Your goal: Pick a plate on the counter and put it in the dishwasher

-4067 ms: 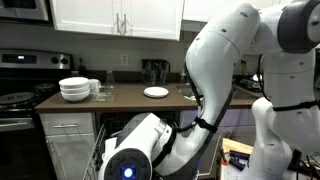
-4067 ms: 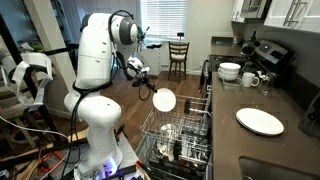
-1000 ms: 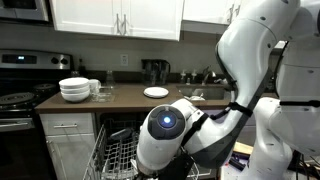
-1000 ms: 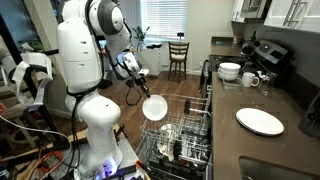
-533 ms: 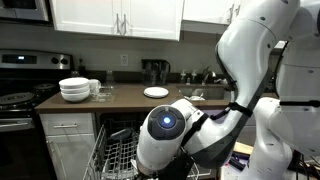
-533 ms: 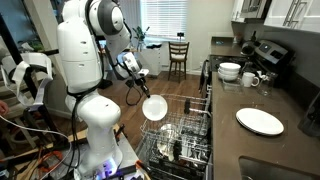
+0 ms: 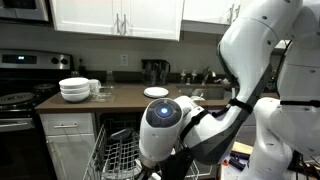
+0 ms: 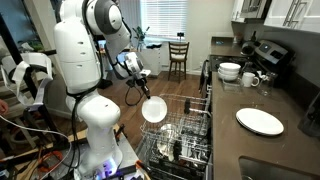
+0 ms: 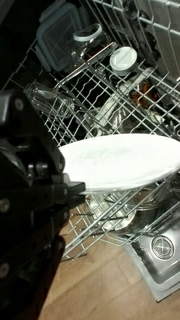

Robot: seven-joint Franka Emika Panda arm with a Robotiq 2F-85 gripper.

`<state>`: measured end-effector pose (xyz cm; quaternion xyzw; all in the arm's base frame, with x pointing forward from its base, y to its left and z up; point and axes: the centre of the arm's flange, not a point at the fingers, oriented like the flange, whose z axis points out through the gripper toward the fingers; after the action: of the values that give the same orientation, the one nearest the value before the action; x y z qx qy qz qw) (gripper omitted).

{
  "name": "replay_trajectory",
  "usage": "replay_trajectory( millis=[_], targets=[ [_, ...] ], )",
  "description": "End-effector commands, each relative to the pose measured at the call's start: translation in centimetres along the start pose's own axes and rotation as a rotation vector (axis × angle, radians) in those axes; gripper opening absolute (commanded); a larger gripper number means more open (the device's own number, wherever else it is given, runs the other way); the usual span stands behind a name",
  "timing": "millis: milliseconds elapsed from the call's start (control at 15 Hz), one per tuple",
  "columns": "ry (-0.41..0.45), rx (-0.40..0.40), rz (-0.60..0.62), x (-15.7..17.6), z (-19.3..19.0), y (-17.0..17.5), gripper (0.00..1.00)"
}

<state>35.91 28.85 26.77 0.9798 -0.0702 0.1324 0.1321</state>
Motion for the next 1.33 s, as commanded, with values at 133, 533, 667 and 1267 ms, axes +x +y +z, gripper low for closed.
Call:
replay_trajectory(
  millis=[133, 533, 667, 1267],
  targets=[
    [-0.064, 0.023, -0.069, 0.8, -3.5, 5.5, 0.02],
    [-0.088, 0.096, -0.284, 2.6, -5.0, 9.0, 0.02],
    [-0.088, 0.128, -0.396, 3.1, -5.4, 9.4, 0.02],
    [-0.045, 0.306, -0.682, 3.9, -5.9, 8.3, 0.02]
  ],
)
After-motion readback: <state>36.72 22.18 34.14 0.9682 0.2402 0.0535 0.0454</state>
